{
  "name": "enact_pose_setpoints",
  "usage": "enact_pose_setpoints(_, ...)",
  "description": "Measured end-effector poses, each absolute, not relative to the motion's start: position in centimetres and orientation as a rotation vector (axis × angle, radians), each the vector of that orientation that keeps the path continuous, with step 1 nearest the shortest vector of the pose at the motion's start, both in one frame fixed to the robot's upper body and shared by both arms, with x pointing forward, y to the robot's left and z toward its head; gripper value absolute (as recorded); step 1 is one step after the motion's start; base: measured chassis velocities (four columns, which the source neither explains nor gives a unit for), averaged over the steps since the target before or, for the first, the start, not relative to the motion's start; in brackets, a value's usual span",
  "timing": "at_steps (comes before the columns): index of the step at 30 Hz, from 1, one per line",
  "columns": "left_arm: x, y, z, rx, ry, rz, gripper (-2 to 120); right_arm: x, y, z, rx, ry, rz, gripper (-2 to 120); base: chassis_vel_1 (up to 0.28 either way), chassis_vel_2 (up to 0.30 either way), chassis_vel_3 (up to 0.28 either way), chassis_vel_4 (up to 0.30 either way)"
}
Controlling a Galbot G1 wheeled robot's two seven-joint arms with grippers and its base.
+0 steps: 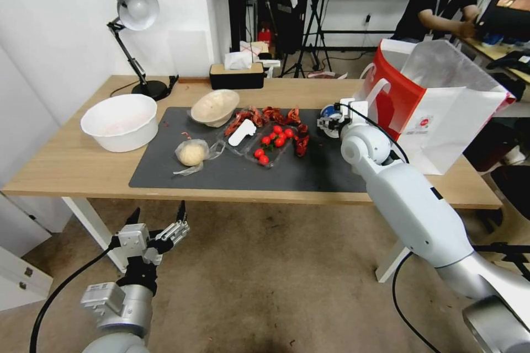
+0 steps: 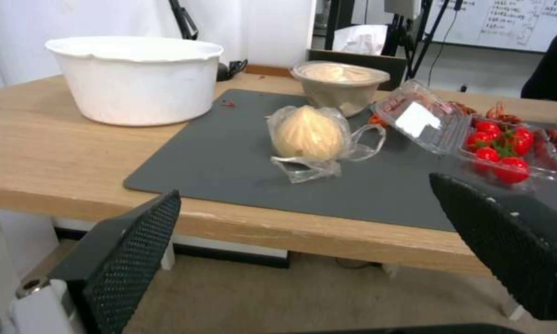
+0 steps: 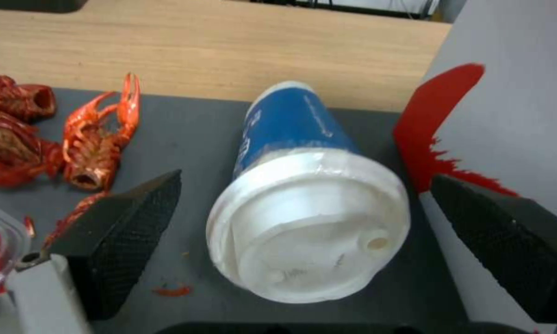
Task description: Pick up the trash from the table and place it into the takeout bag.
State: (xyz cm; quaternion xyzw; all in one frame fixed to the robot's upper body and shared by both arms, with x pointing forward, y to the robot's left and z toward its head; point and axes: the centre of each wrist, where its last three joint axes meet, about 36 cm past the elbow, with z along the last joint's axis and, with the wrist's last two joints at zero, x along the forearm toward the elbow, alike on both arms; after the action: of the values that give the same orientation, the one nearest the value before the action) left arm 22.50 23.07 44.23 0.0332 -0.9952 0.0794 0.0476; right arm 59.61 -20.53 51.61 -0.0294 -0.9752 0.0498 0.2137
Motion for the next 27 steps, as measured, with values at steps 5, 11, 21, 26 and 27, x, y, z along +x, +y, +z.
enact_pose_setpoints(5,22.4,23.1,44.2,0.106,-3.037,0.238,100,60.3,-20.5,51.2,-0.078,-2.69,0.129,100,0.0,0.0,0.0,0.0)
enact_pose_setpoints(11,22.3,23.2,44.3,0.109,-3.042,0.239,100,60.8,-20.2,50.9,-0.069,-2.685,0.12,100,0.0,0.0,0.0,0.0)
enact_pose_setpoints(21,22.3,23.2,44.5,0.108,-3.045,0.237,100,61.5,-20.1,51.0,-0.065,-2.681,0.12,100,0.0,0.0,0.0,0.0)
enact_pose_setpoints(26,22.4,23.1,44.5,0.11,-3.048,0.247,100,61.9,-20.3,50.9,-0.076,-2.674,0.12,100,0.0,0.0,0.0,0.0)
enact_pose_setpoints(27,22.4,23.0,44.5,0.11,-3.048,0.247,100,62.0,-20.4,50.8,-0.078,-2.672,0.119,100,0.0,0.0,0.0,0.0)
